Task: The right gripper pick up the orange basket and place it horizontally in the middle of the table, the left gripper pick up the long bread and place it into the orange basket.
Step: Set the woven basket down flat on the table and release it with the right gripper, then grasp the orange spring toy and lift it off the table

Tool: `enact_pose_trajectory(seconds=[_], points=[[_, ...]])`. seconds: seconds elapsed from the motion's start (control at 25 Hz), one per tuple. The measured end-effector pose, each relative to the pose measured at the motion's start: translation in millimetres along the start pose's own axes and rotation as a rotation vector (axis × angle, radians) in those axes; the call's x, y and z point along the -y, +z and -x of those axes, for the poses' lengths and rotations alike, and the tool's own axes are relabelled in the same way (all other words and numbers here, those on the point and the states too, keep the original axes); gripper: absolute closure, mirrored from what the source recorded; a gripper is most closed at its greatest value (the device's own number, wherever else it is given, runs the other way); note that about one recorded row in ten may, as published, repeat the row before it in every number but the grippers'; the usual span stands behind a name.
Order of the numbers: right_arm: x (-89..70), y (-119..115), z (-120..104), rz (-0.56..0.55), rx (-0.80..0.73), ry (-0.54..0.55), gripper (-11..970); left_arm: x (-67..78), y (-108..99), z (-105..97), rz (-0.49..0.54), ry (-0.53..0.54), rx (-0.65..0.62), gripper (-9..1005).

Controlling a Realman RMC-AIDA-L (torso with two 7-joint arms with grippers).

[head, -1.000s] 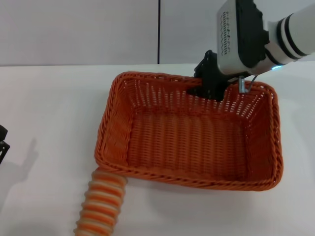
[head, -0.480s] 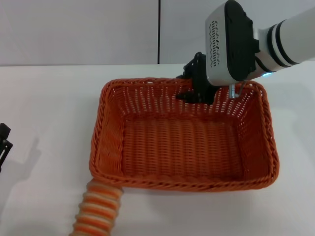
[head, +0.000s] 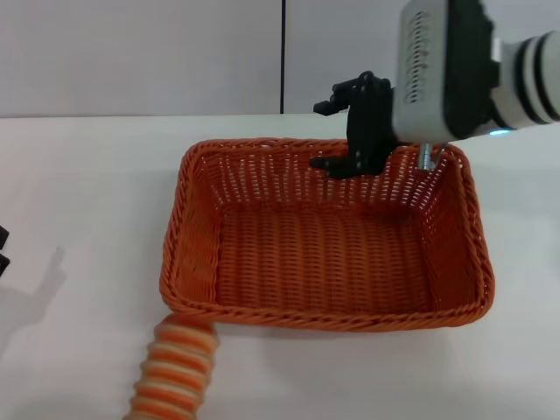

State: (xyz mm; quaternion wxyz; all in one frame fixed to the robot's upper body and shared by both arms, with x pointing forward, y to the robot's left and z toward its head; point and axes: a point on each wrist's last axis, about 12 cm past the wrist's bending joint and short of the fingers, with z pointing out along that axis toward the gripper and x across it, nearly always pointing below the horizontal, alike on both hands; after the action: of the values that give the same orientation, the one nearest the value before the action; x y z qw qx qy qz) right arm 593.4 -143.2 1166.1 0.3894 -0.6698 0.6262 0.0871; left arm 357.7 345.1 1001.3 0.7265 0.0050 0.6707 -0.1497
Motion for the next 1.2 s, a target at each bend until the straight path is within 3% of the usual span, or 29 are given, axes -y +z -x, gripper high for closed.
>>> enact_pose_trajectory(seconds=[0.12, 0.16, 0.2, 0.28, 0.4, 0.48, 0.64, 0.68, 0.72, 0.76, 0.8, 0.88, 1.0, 1.2], points=[[-6.6, -21, 2, -0.047, 0.111, 0.066, 317, -13.9, 1, 14, -0.084, -0.047, -0.011, 167], [-10.7, -38, 1, -0.089, 0.186, 0.113, 311, -19.3, 1, 21, -0.129, -0.077, -0.024, 167], [-10.7, -38, 1, -0.089, 0.186, 0.113, 304, -19.3, 1, 21, -0.129, -0.077, -0.024, 167], [-18.9, -65, -6, -0.136, 0.275, 0.18, 291, -37.2, 11, 55, -0.343, -0.121, -0.128, 167], [-23.6, -80, -13, -0.15, 0.342, 0.236, 291, -44.6, 18, 71, -0.404, -0.131, -0.191, 167], [-29.7, -107, -29, -0.155, 0.479, 0.352, 291, -53.0, 30, 98, -0.476, -0.111, -0.309, 167], [-37.1, -133, -46, -0.164, 0.607, 0.445, 291, -53.3, 44, 116, -0.537, -0.08, -0.454, 166], [-43.0, -150, -59, -0.192, 0.687, 0.502, 291, -50.7, 56, 125, -0.569, -0.06, -0.583, 166], [-43.0, -150, -59, -0.192, 0.687, 0.502, 291, -50.7, 56, 125, -0.569, -0.06, -0.583, 166], [-49.0, -167, -74, -0.23, 0.766, 0.554, 291, -48.9, 60, 127, -0.58, -0.053, -0.629, 166], [-49.0, -167, -74, -0.23, 0.766, 0.554, 291, -45.4, 67, 130, -0.595, -0.043, -0.708, 166], [-61.1, -193, -98, -0.298, 0.898, 0.621, 291, -36.0, 83, 131, -0.615, -0.026, -0.888, 166], [-70.1, -206, -112, -0.341, 0.954, 0.652, 291, -30.4, 91, 131, -0.619, -0.031, -0.97, 166], [-91.8, -226, -140, -0.446, 1.015, 0.723, 291, -28.1, 99, 136, -0.592, -0.039, -1.003, 167]])
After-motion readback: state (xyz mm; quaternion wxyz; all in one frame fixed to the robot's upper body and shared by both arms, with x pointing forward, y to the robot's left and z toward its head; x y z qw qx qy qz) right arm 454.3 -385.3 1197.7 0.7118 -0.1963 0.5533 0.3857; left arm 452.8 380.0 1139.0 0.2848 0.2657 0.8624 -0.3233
